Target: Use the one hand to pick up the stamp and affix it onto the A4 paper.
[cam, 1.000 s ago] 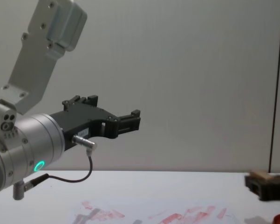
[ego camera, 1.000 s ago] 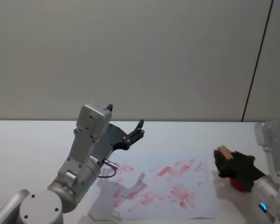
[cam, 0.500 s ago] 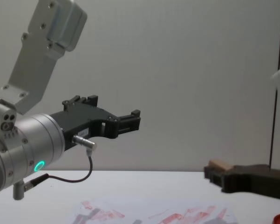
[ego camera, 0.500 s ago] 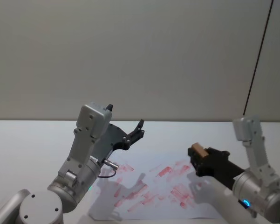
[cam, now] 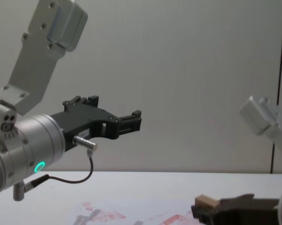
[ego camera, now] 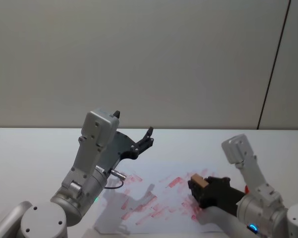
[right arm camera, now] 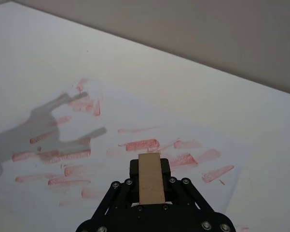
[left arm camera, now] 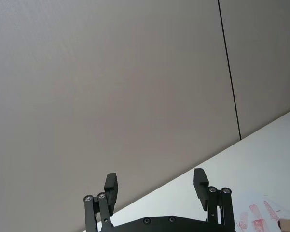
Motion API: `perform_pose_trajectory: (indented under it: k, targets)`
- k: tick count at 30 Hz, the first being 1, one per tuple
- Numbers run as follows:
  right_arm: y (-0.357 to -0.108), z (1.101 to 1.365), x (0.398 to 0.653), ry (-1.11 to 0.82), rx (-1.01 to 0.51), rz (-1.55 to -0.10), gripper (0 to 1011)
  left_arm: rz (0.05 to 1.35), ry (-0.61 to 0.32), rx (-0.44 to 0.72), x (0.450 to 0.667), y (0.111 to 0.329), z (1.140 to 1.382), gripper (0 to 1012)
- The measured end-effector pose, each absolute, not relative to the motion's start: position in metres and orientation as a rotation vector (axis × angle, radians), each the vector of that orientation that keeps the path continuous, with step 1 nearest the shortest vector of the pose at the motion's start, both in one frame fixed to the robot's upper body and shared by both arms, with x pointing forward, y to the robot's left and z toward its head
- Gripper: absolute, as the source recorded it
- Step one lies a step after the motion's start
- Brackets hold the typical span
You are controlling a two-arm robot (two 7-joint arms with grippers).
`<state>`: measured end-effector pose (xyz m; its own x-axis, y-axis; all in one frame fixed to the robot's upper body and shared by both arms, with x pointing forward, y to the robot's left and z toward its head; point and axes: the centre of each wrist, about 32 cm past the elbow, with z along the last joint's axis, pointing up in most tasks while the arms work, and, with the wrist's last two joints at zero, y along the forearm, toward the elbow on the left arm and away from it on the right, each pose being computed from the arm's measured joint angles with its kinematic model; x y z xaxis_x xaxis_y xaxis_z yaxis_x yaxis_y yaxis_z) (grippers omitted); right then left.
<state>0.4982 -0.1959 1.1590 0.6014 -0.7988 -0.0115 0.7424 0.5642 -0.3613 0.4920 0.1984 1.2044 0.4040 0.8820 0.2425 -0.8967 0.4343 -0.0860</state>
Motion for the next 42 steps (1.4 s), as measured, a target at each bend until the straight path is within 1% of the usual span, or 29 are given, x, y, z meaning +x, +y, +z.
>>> perform_pose_trajectory:
  k: [7, 27, 38, 42]
  targets:
    - [-0.192, 1.151, 0.501, 0.196, -0.398, -0.896, 220, 1.124, -0.268, 0.061, 0.492, 0.198, 1.204, 1003]
    - [-0.185, 1.144, 0.503, 0.235, -0.433, -0.912, 221, 1.124, -0.268, 0.061, 0.492, 0.198, 1.204, 1002]
    - [-0.184, 1.146, 0.503, 0.240, -0.403, -0.932, 220, 1.124, -0.268, 0.061, 0.492, 0.198, 1.204, 1002]
    - [-0.183, 1.157, 0.506, 0.224, -0.341, -0.946, 221, 1.124, -0.268, 0.061, 0.492, 0.198, 1.204, 1003]
